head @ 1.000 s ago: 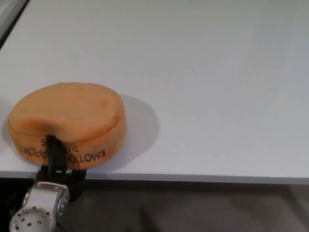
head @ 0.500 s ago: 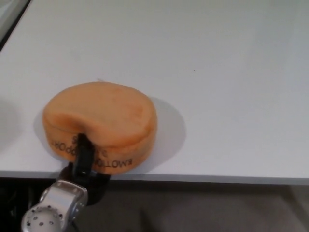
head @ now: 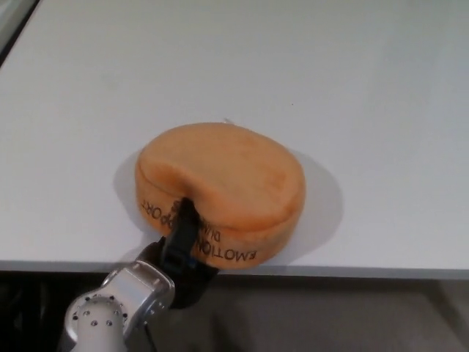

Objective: A soft plate is kept in the center of the table close to the robot and the robot uses its left hand to pick up the plate, turns it upside down and places it back on the table

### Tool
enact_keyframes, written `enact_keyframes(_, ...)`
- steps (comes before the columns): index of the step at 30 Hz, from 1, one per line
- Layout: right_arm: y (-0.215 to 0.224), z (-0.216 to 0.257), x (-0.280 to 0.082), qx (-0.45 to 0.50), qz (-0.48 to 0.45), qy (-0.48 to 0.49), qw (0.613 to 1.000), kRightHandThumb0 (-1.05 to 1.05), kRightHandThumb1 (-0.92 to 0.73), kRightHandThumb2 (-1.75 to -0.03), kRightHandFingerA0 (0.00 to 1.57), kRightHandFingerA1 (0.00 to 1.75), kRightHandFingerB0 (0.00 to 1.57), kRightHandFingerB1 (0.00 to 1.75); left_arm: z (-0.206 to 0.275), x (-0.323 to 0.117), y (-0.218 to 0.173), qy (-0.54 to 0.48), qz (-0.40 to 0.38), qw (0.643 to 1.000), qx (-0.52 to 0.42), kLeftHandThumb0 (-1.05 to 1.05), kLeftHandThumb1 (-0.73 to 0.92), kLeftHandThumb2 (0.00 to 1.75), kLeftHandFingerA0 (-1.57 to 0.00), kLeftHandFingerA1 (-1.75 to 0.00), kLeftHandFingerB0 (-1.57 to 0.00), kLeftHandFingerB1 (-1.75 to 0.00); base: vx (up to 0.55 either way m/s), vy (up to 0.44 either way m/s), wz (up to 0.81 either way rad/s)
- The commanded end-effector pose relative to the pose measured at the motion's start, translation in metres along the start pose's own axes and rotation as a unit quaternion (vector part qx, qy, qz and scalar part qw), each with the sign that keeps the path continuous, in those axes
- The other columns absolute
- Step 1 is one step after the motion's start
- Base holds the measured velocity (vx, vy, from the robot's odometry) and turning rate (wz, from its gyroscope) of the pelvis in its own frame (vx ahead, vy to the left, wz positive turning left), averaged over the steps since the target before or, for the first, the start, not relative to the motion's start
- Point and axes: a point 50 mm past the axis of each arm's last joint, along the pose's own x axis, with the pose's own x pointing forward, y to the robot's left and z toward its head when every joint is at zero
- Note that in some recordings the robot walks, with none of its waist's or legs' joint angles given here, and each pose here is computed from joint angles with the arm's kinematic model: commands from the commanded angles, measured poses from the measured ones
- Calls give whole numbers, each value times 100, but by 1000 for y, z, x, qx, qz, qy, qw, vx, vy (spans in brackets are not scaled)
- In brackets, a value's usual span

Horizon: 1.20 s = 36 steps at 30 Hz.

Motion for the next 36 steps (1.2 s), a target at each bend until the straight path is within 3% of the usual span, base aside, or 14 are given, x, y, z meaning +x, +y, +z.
enact_keyframes(1,-4,1,-1,-10,1,11,1000,-82,-72,-94,17,48,0,0,-10,2,10,8,35,999,5,-39,80,63,-95,-175,-57,-171,0,0,0)
enact_keyframes(16,-3,1,-1,-7,2,7,1000,-95,-83,-111,13,49,0,1,-2,2,10,-103,55,993,-6,-44,78,64,-99,-175,-76,-161,0,0,0)
enact_keyframes(19,-4,1,-1,-9,3,8,1000,-87,-80,-111,10,48,0,8,-1,1,10,-116,44,992,4,-45,80,69,-84,-172,-66,-149,0,0,0)
enact_keyframes(21,-4,1,-1,-8,3,8,1000,-88,-80,-111,11,48,0,8,-1,0,10,-113,17,993,23,-66,83,66,-45,-130,-39,-105,0,0,0)
enact_keyframes(22,-4,1,-1,-6,3,8,1000,-78,-92,-70,20,42,0,0,-2,-2,10,-113,1,993,31,-76,84,65,-33,-89,-27,-59,0,0,0)
enact_keyframes(23,-4,1,-1,-5,3,7,1000,-78,-92,-70,20,42,0,0,-2,-3,10,-113,-7,993,35,-76,84,65,-33,-89,-27,-59,0,0,0)
enact_keyframes(24,-5,2,-1,-6,3,7,1000,-88,-79,-111,11,49,0,7,-1,-4,9,-116,-14,992,40,-79,84,65,-32,-77,-21,-45,0,0,0)
enact_keyframes(26,-5,2,0,-7,3,7,1000,-88,-80,-111,12,49,0,7,-1,-7,8,-115,-28,992,44,-84,84,65,-23,-55,-14,-38,0,0,0)
enact_keyframes(27,-5,2,0,-6,3,8,1000,-96,-83,-110,18,52,0,0,-1,-8,8,-112,-38,991,61,-92,68,100,-7,-50,-4,-25,0,0,0)
enact_keyframes(30,-5,2,0,-7,5,8,1000,-93,-83,-112,12,48,0,3,0,-11,8,-96,-60,989,91,-105,75,114,0,-15,0,-1,0,0,0)
enact_keyframes(31,-5,2,0,-6,7,7,1000,-89,-81,-112,11,47,0,7,0,-11,9,-86,-75,988,101,-102,89,67,0,0,0,0,0,0,0)
enact_keyframes(32,-5,2,0,-2,8,5,1000,-91,-81,-111,11,48,0,5,0,-12,9,-81,-82,988,103,-105,72,110,0,-15,0,0,0,0,0)
enact_keyframes(33,-6,1,0,3,9,2,1000,-96,-85,-111,13,48,0,0,1,-12,10,-69,-91,987,112,-105,87,67,0,0,0,0,0,0,0)
enact_keyframes(36,-6,1,1,1,9,-1,1000,-96,-84,-111,15,50,0,0,4,-13,9,-56,-91,983,149,-105,87,69,0,0,0,0,0,0,0)
